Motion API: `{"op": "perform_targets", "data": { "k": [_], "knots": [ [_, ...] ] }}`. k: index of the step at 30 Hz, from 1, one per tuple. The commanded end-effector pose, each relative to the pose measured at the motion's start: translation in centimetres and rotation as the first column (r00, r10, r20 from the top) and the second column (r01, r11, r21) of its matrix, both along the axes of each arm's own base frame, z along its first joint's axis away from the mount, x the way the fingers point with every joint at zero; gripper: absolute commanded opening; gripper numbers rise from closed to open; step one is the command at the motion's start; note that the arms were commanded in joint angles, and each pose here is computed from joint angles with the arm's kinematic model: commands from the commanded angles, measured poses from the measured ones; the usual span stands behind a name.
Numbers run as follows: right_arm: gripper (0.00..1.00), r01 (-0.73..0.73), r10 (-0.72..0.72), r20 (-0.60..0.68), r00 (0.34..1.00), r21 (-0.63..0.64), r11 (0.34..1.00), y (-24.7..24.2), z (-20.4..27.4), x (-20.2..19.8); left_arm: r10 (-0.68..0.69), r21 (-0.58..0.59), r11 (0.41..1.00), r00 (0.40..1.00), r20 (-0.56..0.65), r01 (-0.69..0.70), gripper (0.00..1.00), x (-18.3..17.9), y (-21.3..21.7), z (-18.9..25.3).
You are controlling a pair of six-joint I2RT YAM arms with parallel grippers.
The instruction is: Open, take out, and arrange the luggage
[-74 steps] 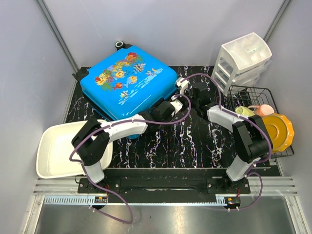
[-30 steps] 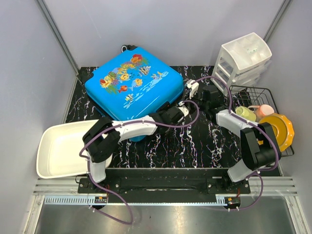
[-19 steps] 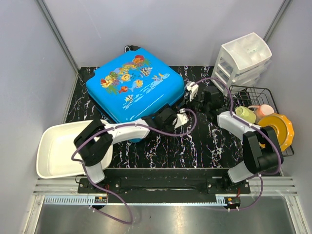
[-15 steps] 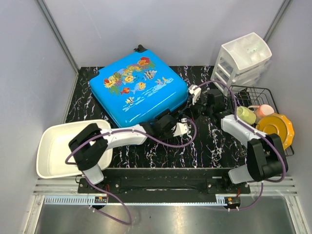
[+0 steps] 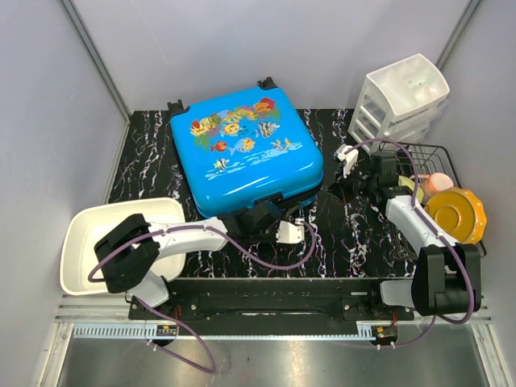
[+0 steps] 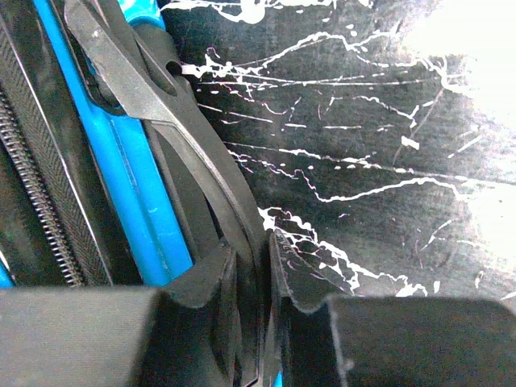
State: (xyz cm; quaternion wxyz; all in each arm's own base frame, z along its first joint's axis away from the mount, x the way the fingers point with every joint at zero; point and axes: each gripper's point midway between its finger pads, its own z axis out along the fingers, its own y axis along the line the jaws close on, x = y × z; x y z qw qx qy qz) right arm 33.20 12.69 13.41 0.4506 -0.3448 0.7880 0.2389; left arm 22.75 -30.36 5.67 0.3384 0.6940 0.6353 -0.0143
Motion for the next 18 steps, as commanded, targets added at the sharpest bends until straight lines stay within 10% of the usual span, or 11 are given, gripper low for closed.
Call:
{"op": "perform_targets", "data": {
  "k": [1,18],
  "knots": [
    [0.00,0.139,-0.125,0.135,0.983,-0.097,0.986,-5.2,2.7,4.2,-0.109,0.331,0.920,0.951,-0.290,0.207,0.00,-6.8,9.2,-7.0],
    [0.00,0.100,-0.112,0.325,0.939,0.052,0.994,-4.3,7.1,14.9,-0.229,0.363,0.864,0.914,-0.336,0.350,0.00,-7.4,12.9,-6.8]
  ]
}}
